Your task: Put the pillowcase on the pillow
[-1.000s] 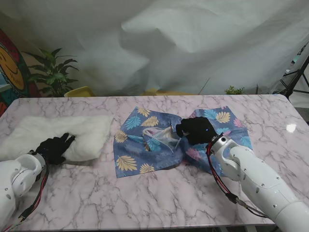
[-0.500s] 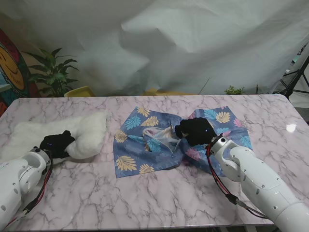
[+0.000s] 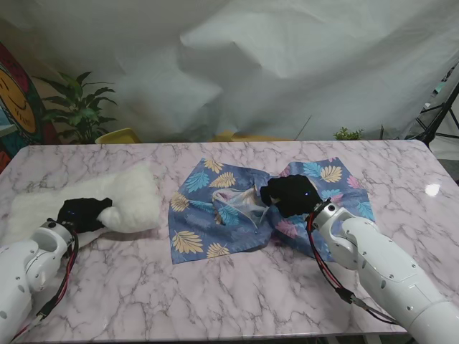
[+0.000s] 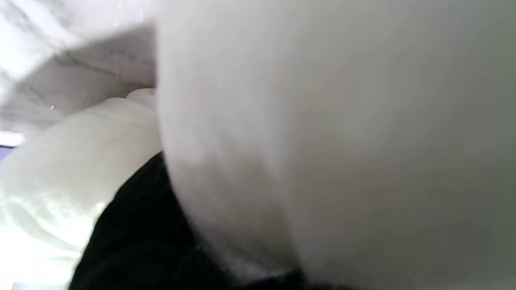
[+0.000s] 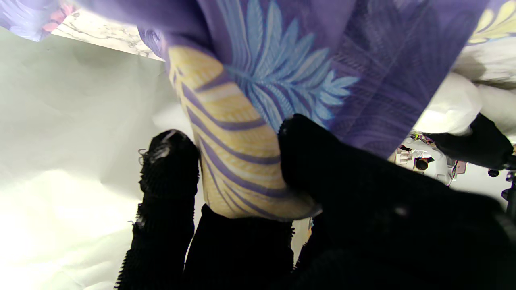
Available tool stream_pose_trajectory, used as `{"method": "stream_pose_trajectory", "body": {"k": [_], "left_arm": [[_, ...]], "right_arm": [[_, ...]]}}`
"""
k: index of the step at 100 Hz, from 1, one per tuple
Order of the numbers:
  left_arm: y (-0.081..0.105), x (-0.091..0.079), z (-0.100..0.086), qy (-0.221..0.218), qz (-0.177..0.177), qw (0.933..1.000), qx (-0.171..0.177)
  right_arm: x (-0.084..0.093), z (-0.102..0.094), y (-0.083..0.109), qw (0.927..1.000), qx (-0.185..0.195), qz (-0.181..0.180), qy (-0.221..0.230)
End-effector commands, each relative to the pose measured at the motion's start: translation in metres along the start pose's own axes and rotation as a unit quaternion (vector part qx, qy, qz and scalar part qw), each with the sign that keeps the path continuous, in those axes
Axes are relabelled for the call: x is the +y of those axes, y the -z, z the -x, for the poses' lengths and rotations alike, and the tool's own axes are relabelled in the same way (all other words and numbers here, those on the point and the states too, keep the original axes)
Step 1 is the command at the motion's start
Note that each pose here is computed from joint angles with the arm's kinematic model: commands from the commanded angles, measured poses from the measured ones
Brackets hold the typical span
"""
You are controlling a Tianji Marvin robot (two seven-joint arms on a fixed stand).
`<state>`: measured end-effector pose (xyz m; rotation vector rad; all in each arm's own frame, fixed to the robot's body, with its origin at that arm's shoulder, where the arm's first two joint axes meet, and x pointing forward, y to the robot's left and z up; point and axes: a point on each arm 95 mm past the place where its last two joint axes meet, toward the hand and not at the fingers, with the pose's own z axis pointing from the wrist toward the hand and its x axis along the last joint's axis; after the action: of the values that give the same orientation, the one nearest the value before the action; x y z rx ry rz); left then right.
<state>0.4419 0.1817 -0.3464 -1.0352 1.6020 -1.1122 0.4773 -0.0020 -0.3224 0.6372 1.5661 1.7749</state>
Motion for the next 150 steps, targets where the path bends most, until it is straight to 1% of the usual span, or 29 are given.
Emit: {"method": "stream_pose_trajectory", "body": {"k": [1,13,19,28,39,50,56,63,71,78,86,95,110,122,130,140,145,150], "left_arm": [[0.000,-0.012,-0.008,-0.004,-0.021,0.9997,0.008],[0.004,-0.039,-0.014,-0.032,-0.074,0.9966,0.018],[0.007,-0.054,-0.018,-0.044,-0.102,0.9935,0.023],[0.010,-0.075,-0.025,-0.060,-0.145,0.9871,0.032],[0.011,-0.099,-0.036,-0.074,-0.196,0.9765,0.049],[0.008,-0.119,-0.054,-0.078,-0.241,0.9639,0.081],[0.004,-0.127,-0.066,-0.075,-0.258,0.9575,0.104],[0.000,-0.132,-0.080,-0.064,-0.271,0.9510,0.134],[-0.007,-0.132,-0.095,-0.042,-0.274,0.9439,0.179],[-0.011,-0.130,-0.105,-0.035,-0.267,0.9402,0.208],[-0.015,-0.125,-0.111,-0.026,-0.257,0.9377,0.233],[-0.015,-0.123,-0.116,-0.021,-0.246,0.9361,0.251],[-0.018,-0.114,-0.121,-0.007,-0.234,0.9321,0.276],[-0.021,-0.112,-0.129,0.020,-0.236,0.9256,0.295],[-0.020,-0.113,-0.133,0.020,-0.230,0.9214,0.313],[-0.017,-0.112,-0.134,0.018,-0.208,0.9201,0.331],[-0.015,-0.111,-0.133,0.019,-0.190,0.9213,0.339],[-0.013,-0.111,-0.131,0.020,-0.166,0.9239,0.344]], "right_arm": [[0.000,0.000,0.000,1.0000,0.002,-0.003,0.001],[0.000,0.000,-0.001,1.0000,0.003,-0.003,0.001],[0.001,-0.001,-0.001,1.0000,0.003,-0.003,0.002],[0.000,-0.001,-0.001,1.0000,0.003,-0.002,0.002],[0.000,-0.001,-0.002,1.0000,0.002,-0.004,0.001],[-0.002,0.000,-0.002,1.0000,0.000,-0.006,-0.001],[-0.002,0.001,-0.002,1.0000,-0.001,-0.007,-0.002],[-0.003,0.003,-0.002,0.9999,-0.003,-0.010,-0.002],[-0.003,0.006,-0.002,0.9999,-0.005,-0.014,0.001],[-0.002,0.009,-0.001,0.9998,-0.008,-0.017,0.003],[-0.002,0.012,0.000,0.9997,-0.010,-0.020,0.007],[-0.001,0.015,0.001,0.9996,-0.013,-0.023,0.009],[-0.001,0.018,0.001,0.9995,-0.016,-0.024,0.011],[-0.004,0.017,0.000,0.9994,-0.013,-0.027,0.015],[-0.005,0.019,-0.001,0.9993,-0.014,-0.031,0.017],[-0.006,0.021,-0.001,0.9992,-0.016,-0.033,0.017],[-0.006,0.022,-0.001,0.9991,-0.018,-0.034,0.018],[-0.006,0.024,-0.001,0.9990,-0.018,-0.035,0.022]]}}
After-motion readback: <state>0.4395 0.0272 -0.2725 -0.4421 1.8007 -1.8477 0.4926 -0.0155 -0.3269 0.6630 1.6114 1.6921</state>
